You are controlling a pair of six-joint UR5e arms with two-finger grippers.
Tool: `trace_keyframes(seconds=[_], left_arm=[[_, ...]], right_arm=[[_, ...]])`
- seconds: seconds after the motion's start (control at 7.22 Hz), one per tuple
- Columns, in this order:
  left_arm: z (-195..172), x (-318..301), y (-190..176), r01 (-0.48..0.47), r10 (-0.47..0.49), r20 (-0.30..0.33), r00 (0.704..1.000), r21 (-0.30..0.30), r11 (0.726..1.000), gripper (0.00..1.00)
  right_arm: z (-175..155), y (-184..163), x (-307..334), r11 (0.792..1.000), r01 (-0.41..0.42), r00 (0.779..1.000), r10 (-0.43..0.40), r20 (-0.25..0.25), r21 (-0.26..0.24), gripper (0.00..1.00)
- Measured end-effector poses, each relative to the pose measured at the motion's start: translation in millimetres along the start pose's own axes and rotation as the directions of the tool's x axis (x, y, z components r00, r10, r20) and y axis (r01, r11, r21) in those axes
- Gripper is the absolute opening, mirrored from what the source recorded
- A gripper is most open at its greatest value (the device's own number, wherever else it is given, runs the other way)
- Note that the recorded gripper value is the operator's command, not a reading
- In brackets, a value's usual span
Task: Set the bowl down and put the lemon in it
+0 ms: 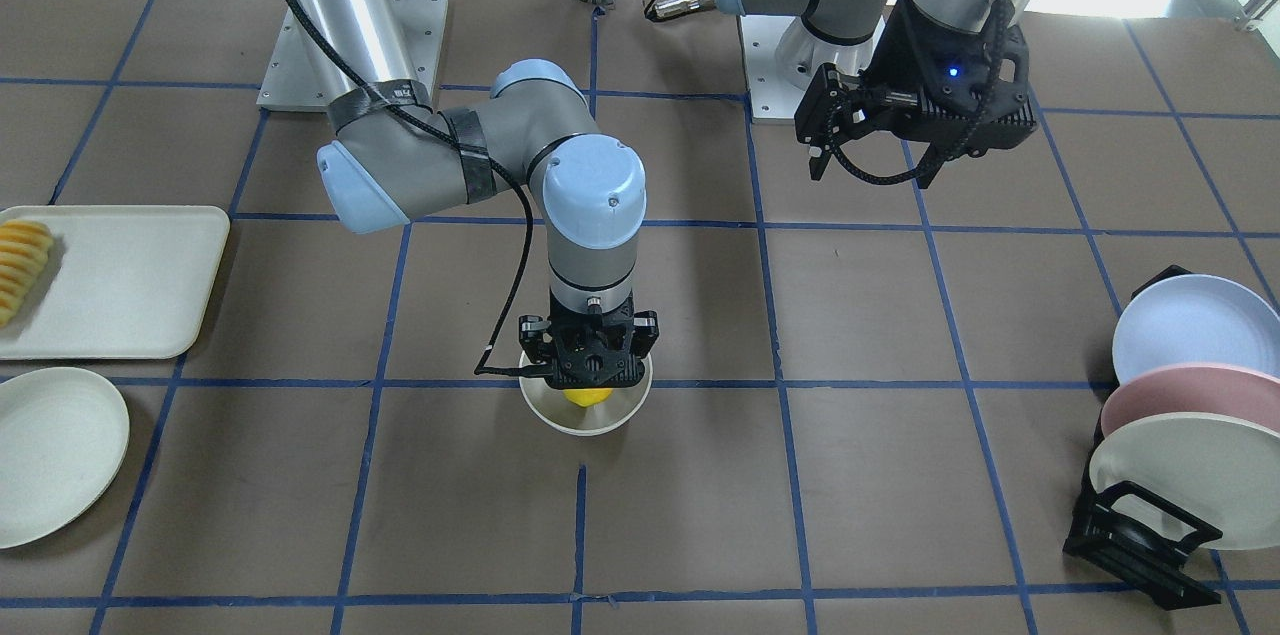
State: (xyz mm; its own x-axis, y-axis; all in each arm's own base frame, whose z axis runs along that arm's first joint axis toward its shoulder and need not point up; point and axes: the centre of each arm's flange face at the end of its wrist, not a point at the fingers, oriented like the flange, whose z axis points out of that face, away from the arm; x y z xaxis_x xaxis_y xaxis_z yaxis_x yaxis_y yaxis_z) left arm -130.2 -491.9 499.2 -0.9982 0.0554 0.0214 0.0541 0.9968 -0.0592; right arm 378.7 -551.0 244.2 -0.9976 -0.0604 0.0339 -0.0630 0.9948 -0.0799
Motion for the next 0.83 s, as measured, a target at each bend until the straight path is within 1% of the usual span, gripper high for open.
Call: trace_keyframes(seconds=[0.14,0.28,0.42,0.69,0.83], left_arm=[[-3,-5,-5,0.008,-0.008,0.0,1.0,0.006,1.0,1.0],[-8,-16,-11,0.025,-0.025,-0.003,1.0,0.01,1.0,1.0],[-10,-28,-16,0.046,-0.046,-0.007,0.999,0.006,0.999,1.0],[-13,-36,-22,0.06,-0.06,-0.007,0.998,-0.004,0.998,1.0],[-17,-37,-26,0.062,-0.063,-0.007,0.998,-0.024,0.998,1.0]], right_arm=[[-14,-3,2,1.0,-0.005,1.0,0.005,0.009,0.022,1.0],[-46,-9,10,0.998,-0.018,0.999,0.016,0.027,0.06,1.0],[-83,-11,27,0.996,-0.037,0.999,0.035,0.034,0.079,1.0],[-160,-4,86,0.993,-0.093,0.996,0.092,0.024,0.071,1.0],[-196,1,121,0.987,-0.138,0.99,0.136,0.022,0.08,1.0]])
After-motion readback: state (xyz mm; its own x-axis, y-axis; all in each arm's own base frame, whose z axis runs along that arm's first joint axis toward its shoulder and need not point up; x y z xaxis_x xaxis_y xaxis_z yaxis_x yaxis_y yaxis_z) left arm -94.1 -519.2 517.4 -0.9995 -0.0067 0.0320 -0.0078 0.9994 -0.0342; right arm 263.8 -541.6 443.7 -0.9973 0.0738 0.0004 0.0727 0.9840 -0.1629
